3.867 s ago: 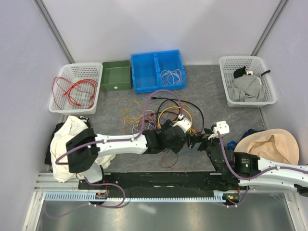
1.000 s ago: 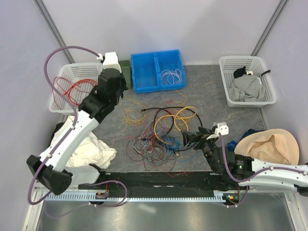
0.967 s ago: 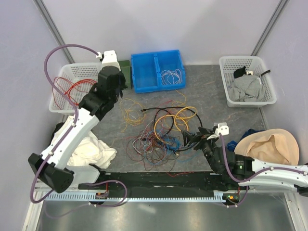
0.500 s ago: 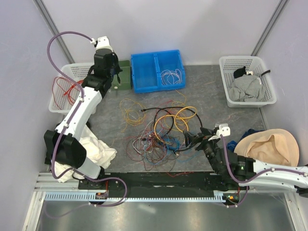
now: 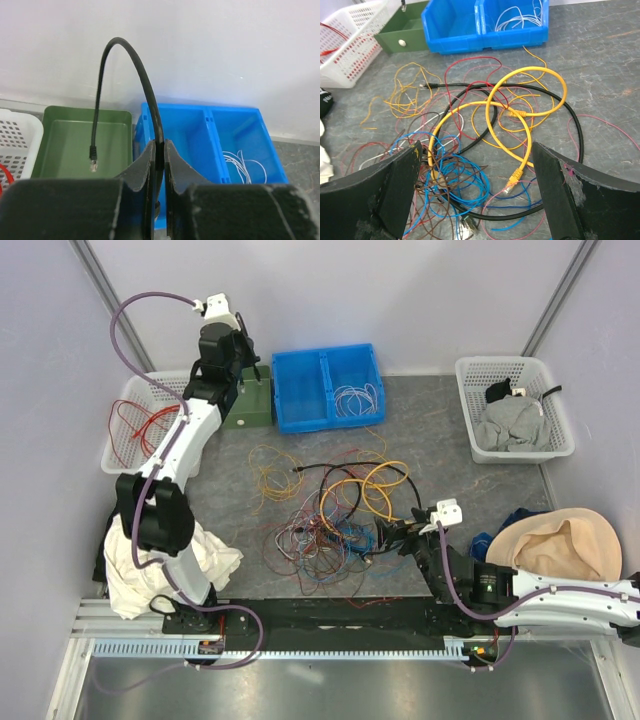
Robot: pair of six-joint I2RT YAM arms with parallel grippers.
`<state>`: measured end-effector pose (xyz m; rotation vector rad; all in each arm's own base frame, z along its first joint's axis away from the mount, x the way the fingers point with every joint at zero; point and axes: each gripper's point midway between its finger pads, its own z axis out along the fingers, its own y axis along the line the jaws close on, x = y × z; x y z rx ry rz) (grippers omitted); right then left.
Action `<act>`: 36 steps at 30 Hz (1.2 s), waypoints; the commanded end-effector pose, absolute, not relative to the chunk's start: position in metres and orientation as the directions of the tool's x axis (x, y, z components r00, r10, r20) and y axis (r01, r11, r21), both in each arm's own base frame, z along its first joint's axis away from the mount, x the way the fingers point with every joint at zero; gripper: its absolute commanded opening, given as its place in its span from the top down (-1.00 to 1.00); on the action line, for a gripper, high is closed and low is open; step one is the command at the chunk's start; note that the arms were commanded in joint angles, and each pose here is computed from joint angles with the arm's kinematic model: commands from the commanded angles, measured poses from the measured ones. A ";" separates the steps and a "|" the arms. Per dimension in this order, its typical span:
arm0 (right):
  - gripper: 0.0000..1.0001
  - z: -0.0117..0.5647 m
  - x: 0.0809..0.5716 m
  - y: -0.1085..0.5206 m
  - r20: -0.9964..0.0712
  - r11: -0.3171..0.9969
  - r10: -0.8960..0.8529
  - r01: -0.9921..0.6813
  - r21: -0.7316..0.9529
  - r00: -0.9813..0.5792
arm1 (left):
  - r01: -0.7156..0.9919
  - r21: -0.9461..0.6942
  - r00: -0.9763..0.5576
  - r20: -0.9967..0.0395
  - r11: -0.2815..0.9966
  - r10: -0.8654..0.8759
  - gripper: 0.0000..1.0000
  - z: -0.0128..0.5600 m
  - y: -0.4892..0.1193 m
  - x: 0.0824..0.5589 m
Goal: Untangle the cables
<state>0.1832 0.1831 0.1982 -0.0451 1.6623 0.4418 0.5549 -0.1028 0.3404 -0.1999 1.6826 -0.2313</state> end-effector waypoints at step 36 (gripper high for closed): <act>-0.96 0.194 0.188 0.179 -0.959 0.937 0.248 -0.218 0.273 -0.136 | -0.412 -0.205 -0.233 -0.918 0.888 -0.320 0.96 0.188 -0.008 0.644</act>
